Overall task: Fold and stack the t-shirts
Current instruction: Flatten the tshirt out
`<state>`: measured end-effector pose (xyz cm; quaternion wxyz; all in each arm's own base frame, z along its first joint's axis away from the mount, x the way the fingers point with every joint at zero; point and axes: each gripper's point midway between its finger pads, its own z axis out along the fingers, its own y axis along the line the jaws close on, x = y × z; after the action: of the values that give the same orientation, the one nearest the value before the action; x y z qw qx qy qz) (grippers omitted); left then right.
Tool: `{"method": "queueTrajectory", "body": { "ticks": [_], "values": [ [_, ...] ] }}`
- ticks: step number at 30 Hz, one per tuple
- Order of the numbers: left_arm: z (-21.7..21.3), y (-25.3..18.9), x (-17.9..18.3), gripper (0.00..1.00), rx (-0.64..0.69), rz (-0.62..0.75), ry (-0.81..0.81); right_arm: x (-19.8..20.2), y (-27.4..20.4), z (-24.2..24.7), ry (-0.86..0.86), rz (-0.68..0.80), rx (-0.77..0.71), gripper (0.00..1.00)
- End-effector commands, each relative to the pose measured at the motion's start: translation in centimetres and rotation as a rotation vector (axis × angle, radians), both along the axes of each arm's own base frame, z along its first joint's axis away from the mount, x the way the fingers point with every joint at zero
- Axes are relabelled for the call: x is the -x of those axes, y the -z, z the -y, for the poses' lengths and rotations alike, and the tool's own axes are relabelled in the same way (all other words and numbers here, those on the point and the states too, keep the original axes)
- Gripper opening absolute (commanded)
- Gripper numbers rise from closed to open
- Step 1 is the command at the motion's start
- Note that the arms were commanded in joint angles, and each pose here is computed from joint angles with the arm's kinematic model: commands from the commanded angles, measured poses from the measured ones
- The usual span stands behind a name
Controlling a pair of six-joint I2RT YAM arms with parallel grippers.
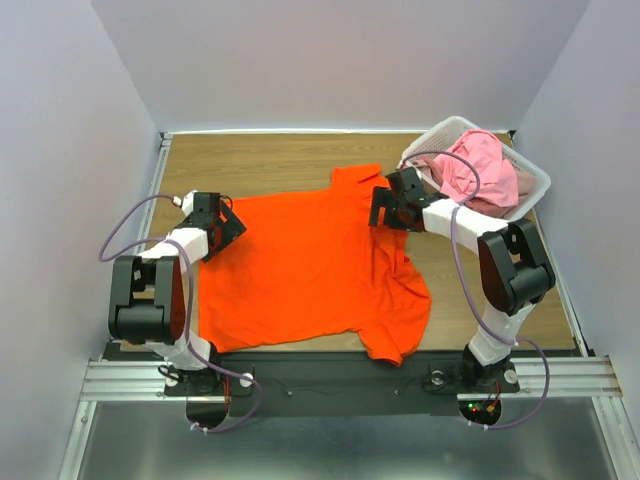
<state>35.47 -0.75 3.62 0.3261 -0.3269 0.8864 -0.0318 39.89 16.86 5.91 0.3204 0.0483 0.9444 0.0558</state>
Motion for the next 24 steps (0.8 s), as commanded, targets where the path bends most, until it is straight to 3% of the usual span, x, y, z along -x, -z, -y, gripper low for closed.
{"method": "queueTrajectory", "body": {
  "ticks": [1, 12, 24],
  "values": [
    [-1.2, 0.0, -2.1, 0.98, -0.034, 0.019, -0.022, -2.5, 0.3, 0.9, 0.063, 0.050, -0.107, 1.00],
    [-0.7, 2.0, -7.3, 0.98, -0.019, -0.034, 0.040, -5.7, 2.4, 2.6, 0.100, 0.056, -0.128, 1.00],
    [-1.9, 0.3, -13.4, 0.98, -0.021, 0.015, 0.045, -11.5, 2.1, 4.3, 0.125, 0.134, -0.041, 1.00]
  ]
}}
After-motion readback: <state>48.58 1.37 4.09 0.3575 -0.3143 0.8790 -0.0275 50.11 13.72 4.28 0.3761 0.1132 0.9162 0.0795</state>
